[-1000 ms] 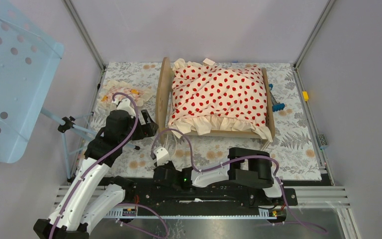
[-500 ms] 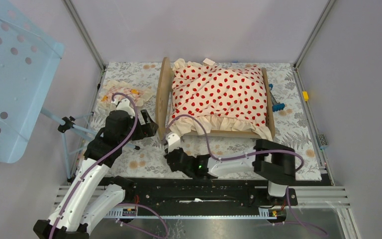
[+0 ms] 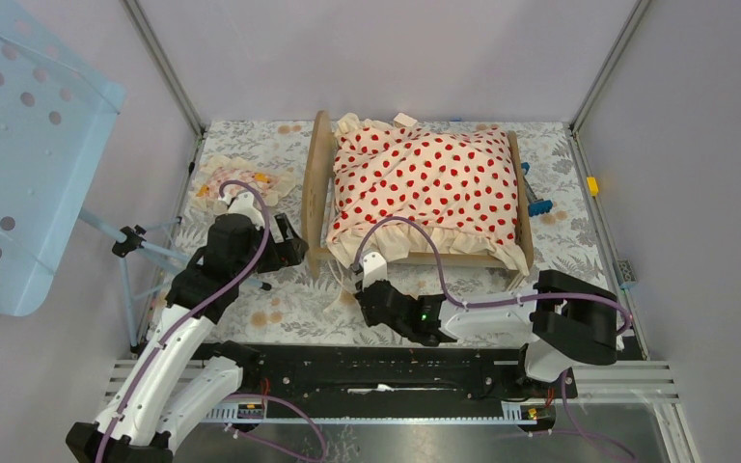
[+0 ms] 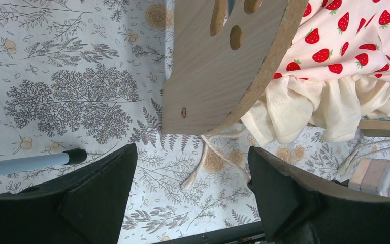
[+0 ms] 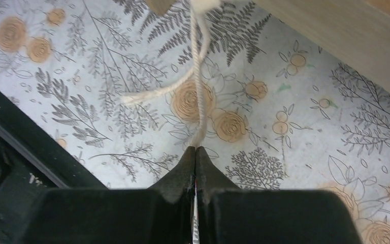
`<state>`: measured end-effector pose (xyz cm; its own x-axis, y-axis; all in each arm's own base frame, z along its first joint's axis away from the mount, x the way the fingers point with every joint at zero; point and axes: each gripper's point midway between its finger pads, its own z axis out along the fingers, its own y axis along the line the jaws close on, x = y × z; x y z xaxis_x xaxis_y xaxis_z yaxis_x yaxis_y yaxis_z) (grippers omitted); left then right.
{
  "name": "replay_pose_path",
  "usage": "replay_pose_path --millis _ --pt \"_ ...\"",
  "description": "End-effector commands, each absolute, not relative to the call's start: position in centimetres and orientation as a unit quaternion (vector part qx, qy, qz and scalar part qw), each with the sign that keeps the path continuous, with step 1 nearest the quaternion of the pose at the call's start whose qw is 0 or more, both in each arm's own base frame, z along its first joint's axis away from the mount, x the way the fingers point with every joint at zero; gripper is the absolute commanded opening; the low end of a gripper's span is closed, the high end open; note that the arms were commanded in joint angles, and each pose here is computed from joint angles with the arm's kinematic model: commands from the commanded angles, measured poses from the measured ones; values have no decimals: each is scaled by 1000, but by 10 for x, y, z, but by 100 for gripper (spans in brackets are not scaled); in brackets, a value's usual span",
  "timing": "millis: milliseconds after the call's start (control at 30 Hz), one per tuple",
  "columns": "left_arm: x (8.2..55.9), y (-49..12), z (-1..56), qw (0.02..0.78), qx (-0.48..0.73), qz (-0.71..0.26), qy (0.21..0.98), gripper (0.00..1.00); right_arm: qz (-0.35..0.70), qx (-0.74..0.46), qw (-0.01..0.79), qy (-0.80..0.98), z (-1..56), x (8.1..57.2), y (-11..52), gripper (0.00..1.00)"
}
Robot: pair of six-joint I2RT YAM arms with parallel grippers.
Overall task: Set up the pet bed
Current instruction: Tie the ropes to the bed frame.
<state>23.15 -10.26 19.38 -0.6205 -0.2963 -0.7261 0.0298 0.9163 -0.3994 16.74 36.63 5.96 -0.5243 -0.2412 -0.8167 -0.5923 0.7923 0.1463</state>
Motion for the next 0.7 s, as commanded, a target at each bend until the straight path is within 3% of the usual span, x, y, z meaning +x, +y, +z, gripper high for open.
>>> replay_pose_path --millis 0,100,200,333,500,667 --pt "238 -105 200 445 -81 -202 868 86 216 -235 430 844 66 173 361 0" --pt "238 -105 198 443 -81 -202 870 86 215 -237 427 846 56 175 360 2" --pt "238 -105 198 443 -81 -202 870 86 203 -242 432 845 52 178 360 18" --pt "235 -104 198 443 -78 -200 870 86 188 -243 446 841 55 182 352 28" --pt "234 -104 193 439 -79 -199 873 86 180 -265 480 817 74 187 341 47" --pt "238 -105 192 440 -86 -203 870 87 241 -439 500 706 103 160 362 51"
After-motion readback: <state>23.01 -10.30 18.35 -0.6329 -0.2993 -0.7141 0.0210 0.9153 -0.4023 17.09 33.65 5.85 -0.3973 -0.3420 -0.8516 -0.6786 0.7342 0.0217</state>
